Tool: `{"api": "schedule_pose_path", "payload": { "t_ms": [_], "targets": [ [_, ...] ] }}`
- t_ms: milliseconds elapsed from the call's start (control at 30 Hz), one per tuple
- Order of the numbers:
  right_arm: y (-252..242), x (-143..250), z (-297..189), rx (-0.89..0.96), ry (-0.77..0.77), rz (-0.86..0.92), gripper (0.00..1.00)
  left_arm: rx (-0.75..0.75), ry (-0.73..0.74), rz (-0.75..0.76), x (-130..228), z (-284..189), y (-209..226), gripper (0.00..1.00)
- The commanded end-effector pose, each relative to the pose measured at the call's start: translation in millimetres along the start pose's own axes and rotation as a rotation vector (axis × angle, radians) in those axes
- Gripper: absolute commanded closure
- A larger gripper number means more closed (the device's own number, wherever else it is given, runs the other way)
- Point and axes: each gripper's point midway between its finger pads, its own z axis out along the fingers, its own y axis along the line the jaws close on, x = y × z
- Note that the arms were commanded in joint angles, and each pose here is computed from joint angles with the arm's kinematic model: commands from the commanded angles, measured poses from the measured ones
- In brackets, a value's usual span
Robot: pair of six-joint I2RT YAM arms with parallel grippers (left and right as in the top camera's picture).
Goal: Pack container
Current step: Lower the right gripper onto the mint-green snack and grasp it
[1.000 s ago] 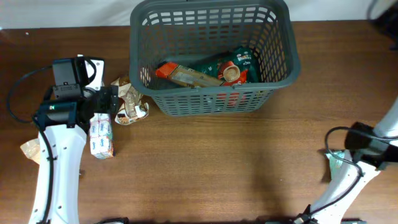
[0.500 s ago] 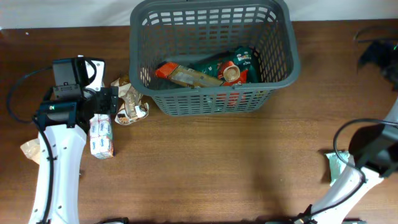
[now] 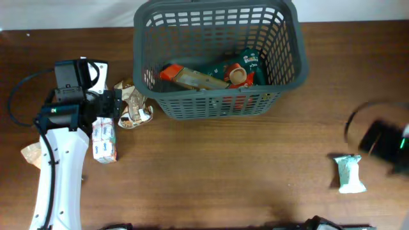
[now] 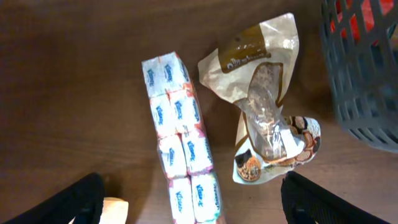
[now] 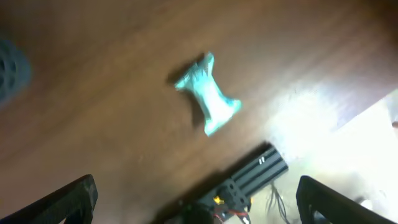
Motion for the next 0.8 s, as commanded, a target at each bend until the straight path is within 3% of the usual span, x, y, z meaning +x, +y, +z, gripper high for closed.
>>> {"api": "schedule_pose_path", "payload": {
  "t_ms": [0,133,233,300,467,767],
  "targets": [
    [8.2,19.2,24.9,-0.045,0.023,-0.099,0.01,0.013,0.005,0.014,1.5,2.5,-1.4,0.15],
    [38.9,22.5,60.7,-0.194,-0.026,-0.242,0.01,0.014,0.006,0.014,1.6,2.4,-1.5,0.16],
    [46.9,7.7,96.4,-0.204,-0.091,-0.307,0.01,0.024,0.002,0.013,0.9,2.4,-3.2,0.15],
    [48.7,1.6,119.4,-0.188,-0.116,-0.445,0.01,0.047,-0.005,0.013,-0.5,2.2,-7.1,0.15],
    [44.4,8.1,164.6,-0.153,-0.011,-0.659,0.01,0.049,-0.006,0.014,-0.7,2.2,-7.4,0.15],
    [22.2,14.5,202.8,-0.04,0.166,-0.681,0.01,0.051,0.002,0.015,1.3,2.2,-7.9,0.15]
  ]
}}
